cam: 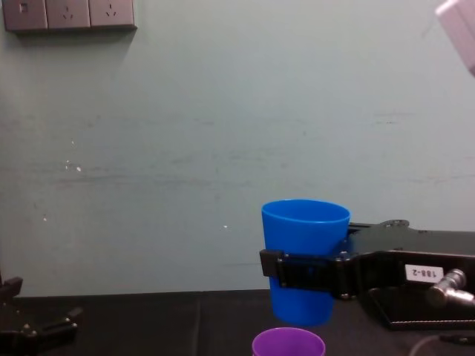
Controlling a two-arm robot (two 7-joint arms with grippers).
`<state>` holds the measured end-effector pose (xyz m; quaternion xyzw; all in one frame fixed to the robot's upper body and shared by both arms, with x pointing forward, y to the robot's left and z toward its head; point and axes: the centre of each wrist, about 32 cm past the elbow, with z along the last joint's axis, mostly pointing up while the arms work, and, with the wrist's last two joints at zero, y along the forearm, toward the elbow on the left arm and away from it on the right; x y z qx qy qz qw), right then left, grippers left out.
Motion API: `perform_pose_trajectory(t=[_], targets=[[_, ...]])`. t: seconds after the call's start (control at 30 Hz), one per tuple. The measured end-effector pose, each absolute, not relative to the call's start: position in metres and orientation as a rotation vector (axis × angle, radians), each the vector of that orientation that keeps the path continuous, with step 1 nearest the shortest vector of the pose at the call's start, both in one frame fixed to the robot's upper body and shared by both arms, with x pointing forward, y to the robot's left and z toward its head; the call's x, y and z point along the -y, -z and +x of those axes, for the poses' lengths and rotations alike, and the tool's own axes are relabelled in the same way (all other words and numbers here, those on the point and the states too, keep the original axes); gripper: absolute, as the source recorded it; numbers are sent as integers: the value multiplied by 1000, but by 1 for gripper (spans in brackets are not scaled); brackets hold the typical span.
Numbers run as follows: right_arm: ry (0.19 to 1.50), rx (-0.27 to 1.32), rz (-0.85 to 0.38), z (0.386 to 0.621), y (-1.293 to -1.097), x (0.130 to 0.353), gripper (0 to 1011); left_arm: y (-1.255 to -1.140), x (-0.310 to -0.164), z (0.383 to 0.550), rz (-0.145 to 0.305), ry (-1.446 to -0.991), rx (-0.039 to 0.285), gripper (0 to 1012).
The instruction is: Stack the three plastic cups sequentially using one hand.
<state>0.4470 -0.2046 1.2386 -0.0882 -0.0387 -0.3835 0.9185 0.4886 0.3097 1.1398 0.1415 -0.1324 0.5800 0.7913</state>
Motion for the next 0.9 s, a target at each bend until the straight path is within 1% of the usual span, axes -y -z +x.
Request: perform_pose_trajectory(t=[0.33, 0.9], targets=[[803, 66, -190, 461, -1230, 201, 721, -1140, -310, 489, 304, -1248, 285, 1000], [800, 59, -202, 470, -1217, 198, 721, -1140, -310, 489, 304, -1248, 285, 1000]])
